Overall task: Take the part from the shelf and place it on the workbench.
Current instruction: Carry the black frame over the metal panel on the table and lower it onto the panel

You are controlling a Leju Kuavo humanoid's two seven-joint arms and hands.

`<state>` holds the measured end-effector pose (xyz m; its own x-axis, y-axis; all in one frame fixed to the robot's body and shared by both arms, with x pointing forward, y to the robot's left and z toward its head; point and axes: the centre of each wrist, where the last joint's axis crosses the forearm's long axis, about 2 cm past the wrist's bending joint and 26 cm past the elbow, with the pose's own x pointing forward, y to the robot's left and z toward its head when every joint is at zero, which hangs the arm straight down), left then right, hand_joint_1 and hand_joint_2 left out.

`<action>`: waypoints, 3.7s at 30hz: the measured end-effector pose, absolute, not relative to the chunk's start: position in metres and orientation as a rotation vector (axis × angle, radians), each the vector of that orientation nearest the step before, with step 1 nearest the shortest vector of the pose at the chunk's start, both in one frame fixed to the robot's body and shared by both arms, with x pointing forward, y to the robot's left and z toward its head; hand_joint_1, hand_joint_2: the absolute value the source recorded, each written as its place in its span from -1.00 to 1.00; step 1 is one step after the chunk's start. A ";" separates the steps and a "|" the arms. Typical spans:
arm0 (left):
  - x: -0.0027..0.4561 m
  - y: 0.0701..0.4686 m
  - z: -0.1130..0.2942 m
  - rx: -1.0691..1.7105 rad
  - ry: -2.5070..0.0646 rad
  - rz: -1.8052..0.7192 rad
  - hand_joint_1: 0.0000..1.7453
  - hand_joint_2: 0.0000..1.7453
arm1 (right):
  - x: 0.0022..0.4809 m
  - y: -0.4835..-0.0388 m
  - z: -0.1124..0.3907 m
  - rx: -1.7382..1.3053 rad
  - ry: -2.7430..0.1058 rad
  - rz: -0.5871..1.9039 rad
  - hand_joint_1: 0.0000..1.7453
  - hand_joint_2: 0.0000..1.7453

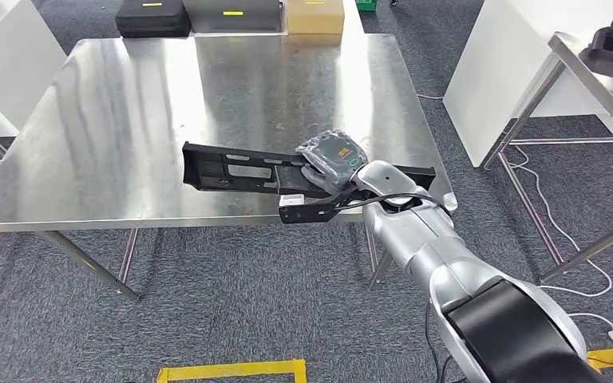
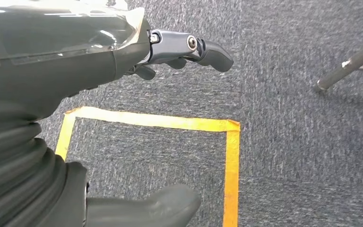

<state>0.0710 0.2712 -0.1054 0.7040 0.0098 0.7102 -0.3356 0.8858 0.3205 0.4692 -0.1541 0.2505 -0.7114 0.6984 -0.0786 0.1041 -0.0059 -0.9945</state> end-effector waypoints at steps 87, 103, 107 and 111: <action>0.069 0.284 -0.106 0.438 -0.726 0.265 -1.00 1.00 | 0.472 -0.204 0.224 -0.922 -1.653 1.670 1.00 1.00; 0.066 0.283 -0.107 0.446 -0.725 0.268 -1.00 1.00 | 0.471 -0.198 0.225 -0.914 -1.668 1.667 1.00 1.00; 0.064 0.284 -0.107 0.450 -0.747 0.265 -1.00 1.00 | 0.470 -0.193 0.225 -0.913 -1.678 1.670 1.00 1.00; 0.066 0.284 -0.107 0.498 -0.787 0.259 -1.00 1.00 | 0.470 -0.182 0.232 -0.910 -1.720 1.682 1.00 1.00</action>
<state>0.0657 0.2839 -0.1066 0.6827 0.0398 0.7296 -0.4020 0.8542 0.3296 0.4701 -0.1818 0.2321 -0.6115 0.7885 -0.0659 0.0831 -0.0188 -0.9964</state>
